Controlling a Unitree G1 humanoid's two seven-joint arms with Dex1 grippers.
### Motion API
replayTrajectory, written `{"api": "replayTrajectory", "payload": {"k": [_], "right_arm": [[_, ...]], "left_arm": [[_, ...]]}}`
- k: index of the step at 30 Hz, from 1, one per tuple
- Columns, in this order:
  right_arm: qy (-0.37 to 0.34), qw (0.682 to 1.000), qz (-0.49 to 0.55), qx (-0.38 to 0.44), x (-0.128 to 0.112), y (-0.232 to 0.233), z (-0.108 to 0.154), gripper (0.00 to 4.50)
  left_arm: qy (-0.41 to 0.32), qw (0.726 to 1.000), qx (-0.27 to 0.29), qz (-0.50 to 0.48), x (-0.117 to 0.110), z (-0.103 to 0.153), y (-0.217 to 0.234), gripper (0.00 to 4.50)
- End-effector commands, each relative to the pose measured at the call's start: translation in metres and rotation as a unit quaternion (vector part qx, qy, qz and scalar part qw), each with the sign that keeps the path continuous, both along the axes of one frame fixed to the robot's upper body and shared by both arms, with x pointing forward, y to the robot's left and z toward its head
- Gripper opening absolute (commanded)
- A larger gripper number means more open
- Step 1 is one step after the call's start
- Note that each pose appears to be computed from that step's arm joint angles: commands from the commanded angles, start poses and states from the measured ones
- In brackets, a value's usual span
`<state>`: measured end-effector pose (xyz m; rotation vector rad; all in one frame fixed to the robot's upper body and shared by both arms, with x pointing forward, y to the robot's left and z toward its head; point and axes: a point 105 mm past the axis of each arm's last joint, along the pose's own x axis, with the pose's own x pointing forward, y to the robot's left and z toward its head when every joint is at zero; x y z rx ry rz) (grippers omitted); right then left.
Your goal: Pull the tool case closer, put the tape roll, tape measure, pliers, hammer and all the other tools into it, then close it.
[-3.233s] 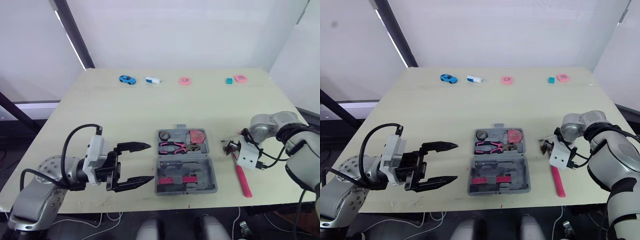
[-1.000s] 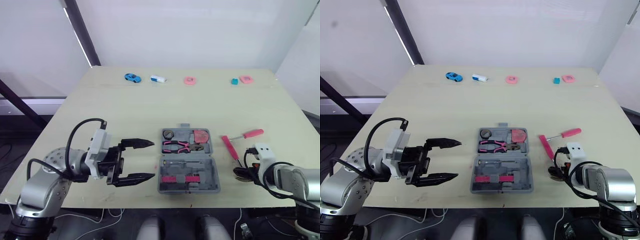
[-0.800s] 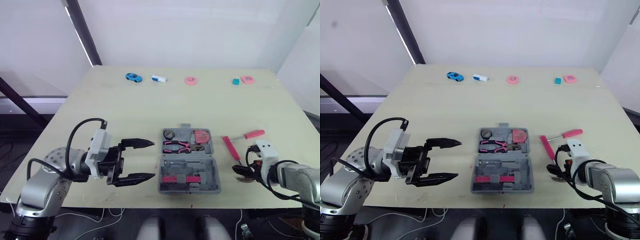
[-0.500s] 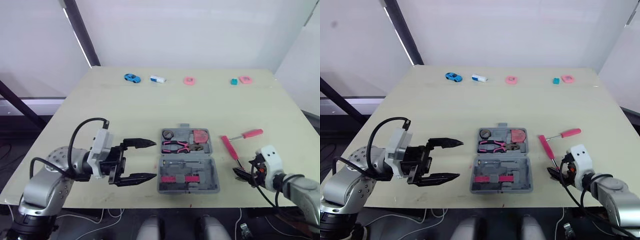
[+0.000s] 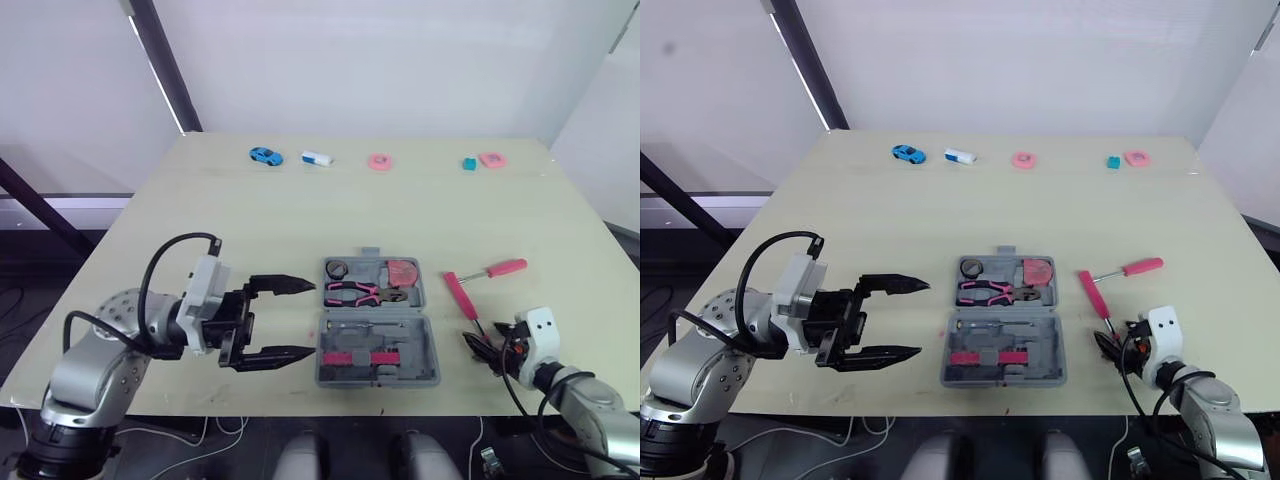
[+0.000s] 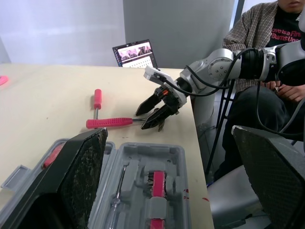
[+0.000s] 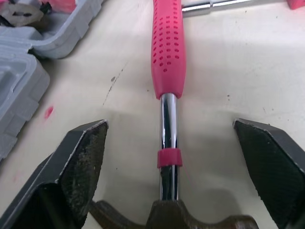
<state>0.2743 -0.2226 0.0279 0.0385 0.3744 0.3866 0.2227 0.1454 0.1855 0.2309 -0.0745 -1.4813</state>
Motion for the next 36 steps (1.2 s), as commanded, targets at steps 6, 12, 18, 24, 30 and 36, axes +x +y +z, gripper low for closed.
{"api": "replayTrajectory", "payload": {"k": [6, 12, 18, 24, 30, 36], "right_arm": [[-0.014, 0.999, -0.007, -0.050, 0.002, -0.006, -0.001, 0.12], [-0.019, 0.999, -0.014, -0.042, 0.004, -0.004, -0.001, 0.05], [-0.047, 0.999, -0.018, -0.021, 0.005, -0.004, 0.018, 0.05], [-0.055, 0.998, 0.033, -0.025, 0.000, 0.002, 0.038, 0.05], [-0.048, 0.987, 0.143, -0.056, -0.006, 0.018, 0.060, 0.05], [-0.032, 0.951, 0.290, -0.106, -0.018, 0.045, 0.083, 0.05]], "left_arm": [[-0.018, 1.000, -0.004, -0.006, 0.000, 0.007, -0.002, 4.50], [-0.017, 1.000, -0.004, -0.007, 0.000, 0.007, -0.002, 4.50], [-0.016, 1.000, -0.007, -0.007, 0.000, 0.007, -0.002, 4.50], [-0.011, 1.000, -0.012, -0.016, -0.002, 0.006, -0.003, 4.50], [-0.001, 0.999, 0.001, -0.034, -0.006, 0.003, 0.002, 4.50], [0.008, 0.999, 0.026, -0.026, -0.005, -0.005, 0.017, 4.50]]}}
